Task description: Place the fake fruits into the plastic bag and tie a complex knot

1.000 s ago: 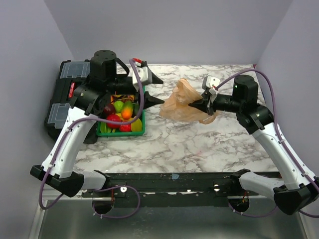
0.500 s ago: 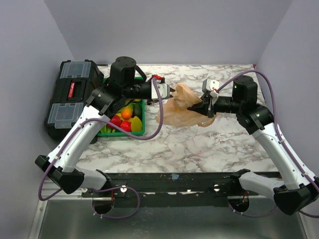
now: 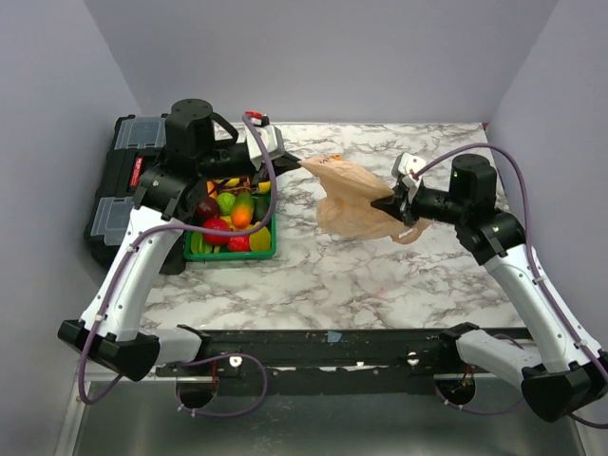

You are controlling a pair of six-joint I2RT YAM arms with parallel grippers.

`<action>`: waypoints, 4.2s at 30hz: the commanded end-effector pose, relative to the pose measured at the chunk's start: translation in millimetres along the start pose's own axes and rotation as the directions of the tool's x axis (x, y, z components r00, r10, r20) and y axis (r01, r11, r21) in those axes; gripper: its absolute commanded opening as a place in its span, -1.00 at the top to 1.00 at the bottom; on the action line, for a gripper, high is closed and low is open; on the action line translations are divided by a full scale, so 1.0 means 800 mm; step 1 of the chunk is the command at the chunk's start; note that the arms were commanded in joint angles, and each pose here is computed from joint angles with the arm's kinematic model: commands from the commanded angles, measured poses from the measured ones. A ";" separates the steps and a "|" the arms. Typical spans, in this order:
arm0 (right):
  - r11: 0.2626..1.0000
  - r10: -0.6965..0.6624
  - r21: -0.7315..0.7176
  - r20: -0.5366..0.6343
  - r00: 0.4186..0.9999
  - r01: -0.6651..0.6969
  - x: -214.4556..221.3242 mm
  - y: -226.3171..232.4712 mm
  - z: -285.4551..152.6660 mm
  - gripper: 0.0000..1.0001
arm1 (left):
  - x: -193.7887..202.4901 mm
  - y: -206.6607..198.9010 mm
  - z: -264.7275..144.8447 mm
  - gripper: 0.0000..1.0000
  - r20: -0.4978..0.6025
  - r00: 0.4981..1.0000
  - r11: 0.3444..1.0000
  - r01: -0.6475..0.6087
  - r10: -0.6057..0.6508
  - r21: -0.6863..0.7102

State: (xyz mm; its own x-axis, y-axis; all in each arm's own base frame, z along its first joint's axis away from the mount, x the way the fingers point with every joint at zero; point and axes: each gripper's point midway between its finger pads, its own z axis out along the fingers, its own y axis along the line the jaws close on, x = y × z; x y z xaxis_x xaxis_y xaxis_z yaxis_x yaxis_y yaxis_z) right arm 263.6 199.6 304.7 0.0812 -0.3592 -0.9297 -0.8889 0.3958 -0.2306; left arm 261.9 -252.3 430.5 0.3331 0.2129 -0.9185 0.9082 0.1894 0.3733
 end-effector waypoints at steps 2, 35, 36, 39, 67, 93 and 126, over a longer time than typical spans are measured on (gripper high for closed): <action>0.996 0.072 0.066 -0.138 0.988 -0.064 0.046 -0.013 -0.016 0.99 | -0.020 0.029 -0.032 1.00 0.032 0.999 0.997 0.045 -0.043 -0.066; 0.972 0.228 -0.104 0.186 0.956 -0.212 -0.098 -0.017 -0.017 0.99 | 0.024 -0.026 0.067 1.00 0.093 0.782 0.775 0.581 -0.616 0.248; 0.972 0.233 -0.056 0.165 0.958 -0.226 -0.089 -0.024 -0.020 0.99 | 0.020 -0.015 0.054 1.00 0.118 0.784 0.786 0.579 -0.609 0.215; 0.967 0.246 0.045 0.093 0.965 -0.251 -0.046 -0.043 -0.038 0.99 | 0.023 0.018 0.012 1.00 0.133 0.812 0.823 0.559 -0.568 0.100; 0.854 0.428 0.310 0.036 0.903 -0.417 0.027 -0.105 -0.063 -1.00 | 0.066 0.044 0.011 1.00 0.103 0.753 0.740 0.658 -0.650 -0.137; 0.949 0.294 0.118 0.007 0.956 -0.293 0.065 -0.073 -0.031 -1.00 | 0.196 -0.105 0.034 1.00 -0.159 0.959 0.966 0.248 -0.235 0.067; 0.986 0.155 0.060 -0.009 0.988 -0.154 0.059 -0.111 0.036 -1.00 | 0.214 -0.110 0.037 1.00 -0.190 0.978 0.989 -0.068 0.092 0.129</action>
State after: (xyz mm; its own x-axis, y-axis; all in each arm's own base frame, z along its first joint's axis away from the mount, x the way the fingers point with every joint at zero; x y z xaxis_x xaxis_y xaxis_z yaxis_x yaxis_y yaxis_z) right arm 349.7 157.5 267.1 -0.0791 -0.3347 -0.9390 -0.8252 0.5505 -0.1267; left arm 247.9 -258.4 235.2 0.3108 0.4032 -0.8607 0.9242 0.0832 0.3727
